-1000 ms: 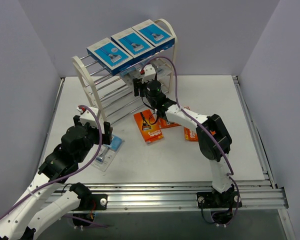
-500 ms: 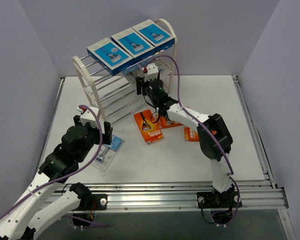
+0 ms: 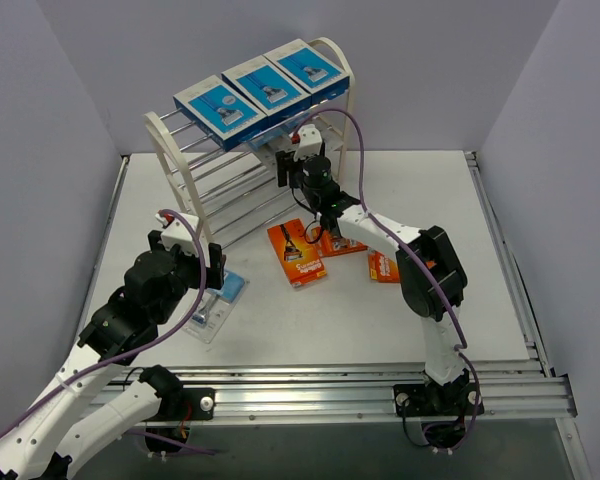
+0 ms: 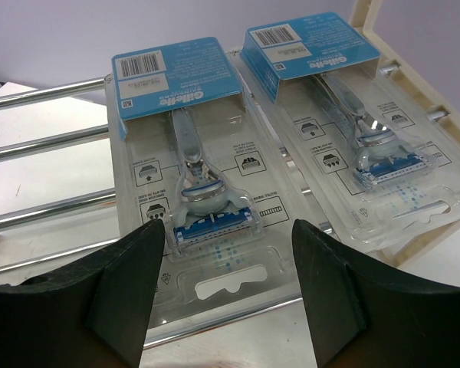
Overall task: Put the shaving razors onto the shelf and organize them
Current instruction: Place the shaving razor onto shelf, then grab a shaving razor with the right arm
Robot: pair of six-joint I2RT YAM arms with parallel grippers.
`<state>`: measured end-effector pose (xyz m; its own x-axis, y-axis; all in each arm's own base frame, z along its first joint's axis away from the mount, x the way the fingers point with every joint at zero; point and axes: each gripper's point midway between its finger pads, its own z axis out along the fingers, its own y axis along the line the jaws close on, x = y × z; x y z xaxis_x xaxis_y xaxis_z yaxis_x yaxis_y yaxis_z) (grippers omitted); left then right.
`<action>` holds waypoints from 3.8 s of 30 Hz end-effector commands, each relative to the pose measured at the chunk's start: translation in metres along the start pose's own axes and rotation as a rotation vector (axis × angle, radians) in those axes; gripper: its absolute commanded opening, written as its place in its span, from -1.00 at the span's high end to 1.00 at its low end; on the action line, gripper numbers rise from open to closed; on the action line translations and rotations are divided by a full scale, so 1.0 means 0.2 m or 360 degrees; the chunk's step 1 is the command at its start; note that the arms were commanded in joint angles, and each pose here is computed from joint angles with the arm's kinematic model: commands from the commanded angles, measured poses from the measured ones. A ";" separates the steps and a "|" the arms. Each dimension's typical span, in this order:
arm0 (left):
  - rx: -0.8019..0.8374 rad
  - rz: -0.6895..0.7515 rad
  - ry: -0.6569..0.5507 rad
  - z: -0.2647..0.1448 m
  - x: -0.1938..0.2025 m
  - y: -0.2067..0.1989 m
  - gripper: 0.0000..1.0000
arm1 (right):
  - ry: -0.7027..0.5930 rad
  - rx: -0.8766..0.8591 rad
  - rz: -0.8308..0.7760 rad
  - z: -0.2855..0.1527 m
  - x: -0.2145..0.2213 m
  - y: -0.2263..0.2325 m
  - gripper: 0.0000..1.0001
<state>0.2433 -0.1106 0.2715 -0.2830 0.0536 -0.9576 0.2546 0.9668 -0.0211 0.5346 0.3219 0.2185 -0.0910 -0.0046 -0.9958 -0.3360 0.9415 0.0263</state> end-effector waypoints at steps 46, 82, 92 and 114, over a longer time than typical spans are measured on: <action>-0.0050 0.0003 -0.0021 0.00 -0.03 0.03 -0.82 | -0.0150 0.0024 0.0109 -0.10 -0.36 -0.10 -0.67; -0.0159 -0.0060 -0.0208 -0.11 -0.13 0.14 -0.82 | 0.0334 -0.0690 0.0354 -1.48 0.59 1.11 -0.52; -0.0165 -0.0152 -0.0413 -0.24 -0.22 0.19 -0.80 | 0.0470 -0.0651 0.0568 -1.44 0.61 1.35 -0.28; -0.0163 -0.0295 -0.0641 -0.41 -0.30 0.25 -0.81 | 0.0937 -0.0120 0.0536 -1.18 0.97 1.48 -0.22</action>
<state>0.2008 -0.0497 0.3344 0.0067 -0.1438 -0.9896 0.1398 0.9800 -0.1415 0.1822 0.5218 0.0515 -0.6722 0.0264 -0.7399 -0.3360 0.8796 0.3366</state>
